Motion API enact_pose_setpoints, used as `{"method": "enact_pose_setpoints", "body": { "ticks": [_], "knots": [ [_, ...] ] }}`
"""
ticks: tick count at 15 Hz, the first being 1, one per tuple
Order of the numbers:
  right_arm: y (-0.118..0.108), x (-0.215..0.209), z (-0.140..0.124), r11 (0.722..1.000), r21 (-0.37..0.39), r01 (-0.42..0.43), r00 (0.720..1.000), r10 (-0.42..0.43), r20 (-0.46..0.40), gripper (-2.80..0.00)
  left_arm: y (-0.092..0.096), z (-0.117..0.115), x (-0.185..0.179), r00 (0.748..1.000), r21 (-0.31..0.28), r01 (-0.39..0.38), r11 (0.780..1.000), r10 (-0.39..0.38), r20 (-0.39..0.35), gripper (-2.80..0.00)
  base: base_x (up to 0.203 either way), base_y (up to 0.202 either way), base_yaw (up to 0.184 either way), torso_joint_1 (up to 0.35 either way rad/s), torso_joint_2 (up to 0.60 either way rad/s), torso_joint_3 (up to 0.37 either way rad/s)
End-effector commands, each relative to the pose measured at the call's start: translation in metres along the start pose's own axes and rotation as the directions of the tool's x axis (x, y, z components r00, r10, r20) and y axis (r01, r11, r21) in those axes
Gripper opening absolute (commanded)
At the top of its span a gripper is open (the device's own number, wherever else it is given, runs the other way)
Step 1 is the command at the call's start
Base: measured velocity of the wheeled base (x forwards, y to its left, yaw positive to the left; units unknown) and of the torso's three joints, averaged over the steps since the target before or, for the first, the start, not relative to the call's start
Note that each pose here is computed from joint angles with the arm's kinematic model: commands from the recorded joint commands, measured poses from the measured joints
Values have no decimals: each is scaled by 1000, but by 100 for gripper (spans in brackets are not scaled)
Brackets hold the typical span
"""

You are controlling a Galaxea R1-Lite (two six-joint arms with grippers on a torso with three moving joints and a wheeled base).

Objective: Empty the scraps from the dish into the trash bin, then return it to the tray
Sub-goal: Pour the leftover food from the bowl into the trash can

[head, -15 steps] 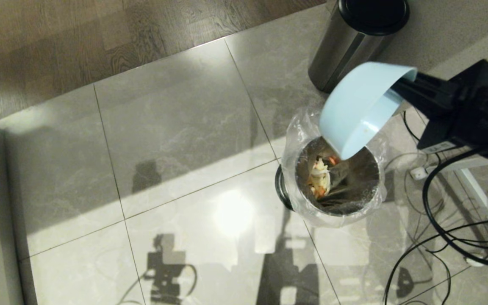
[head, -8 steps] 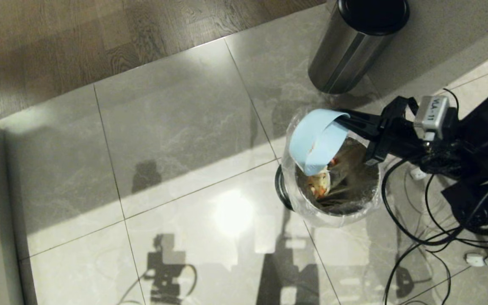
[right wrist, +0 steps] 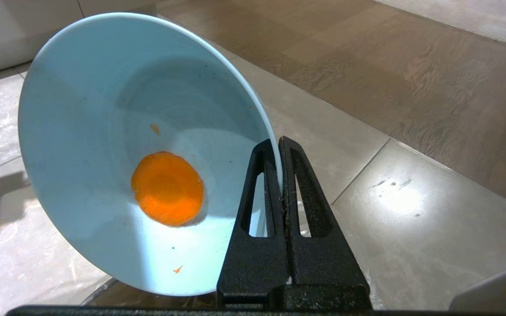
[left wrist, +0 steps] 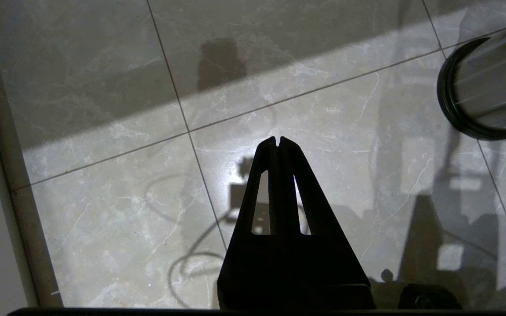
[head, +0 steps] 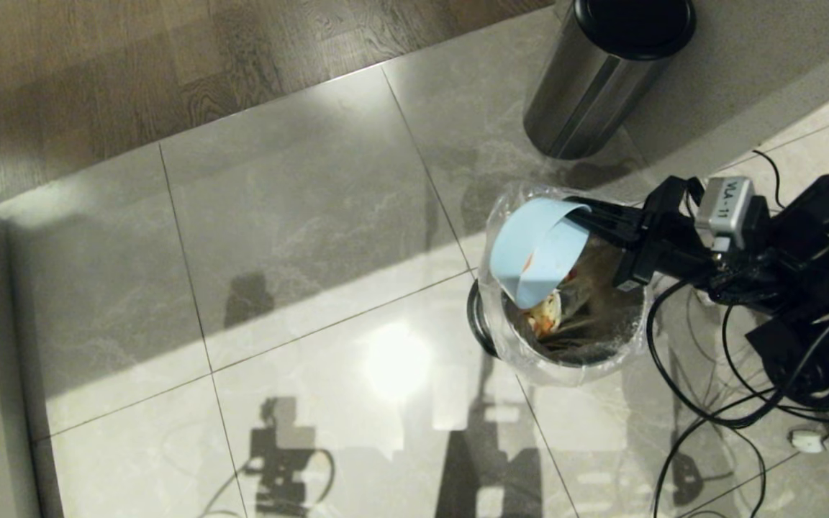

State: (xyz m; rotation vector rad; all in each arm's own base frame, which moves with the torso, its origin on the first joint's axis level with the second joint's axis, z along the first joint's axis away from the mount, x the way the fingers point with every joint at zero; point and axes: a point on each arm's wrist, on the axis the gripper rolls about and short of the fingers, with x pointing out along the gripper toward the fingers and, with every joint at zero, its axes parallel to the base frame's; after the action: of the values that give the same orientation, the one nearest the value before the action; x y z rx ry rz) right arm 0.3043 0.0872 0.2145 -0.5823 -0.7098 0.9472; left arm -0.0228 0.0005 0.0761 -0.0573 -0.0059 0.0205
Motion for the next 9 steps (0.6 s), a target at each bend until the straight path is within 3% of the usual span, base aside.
{"method": "enact_pose_setpoints", "body": {
  "ticks": [1,5,9],
  "knots": [
    [-1,-2,7,1000,-28,7,1000,-7,23,-280,0,0,0,1000,-1,-1,1000,1,-1,-280,0,0,0,0,0,0],
    [2,-6,11,998,-15,63,998,-63,-4,-280,0,0,0,1000,-1,0,1000,0,-1,-280,0,0,0,0,0,0],
    [5,-10,14,998,13,67,998,-67,-14,-280,0,0,0,1000,-1,-1,1000,1,-1,-280,0,0,0,0,0,0]
  ]
}}
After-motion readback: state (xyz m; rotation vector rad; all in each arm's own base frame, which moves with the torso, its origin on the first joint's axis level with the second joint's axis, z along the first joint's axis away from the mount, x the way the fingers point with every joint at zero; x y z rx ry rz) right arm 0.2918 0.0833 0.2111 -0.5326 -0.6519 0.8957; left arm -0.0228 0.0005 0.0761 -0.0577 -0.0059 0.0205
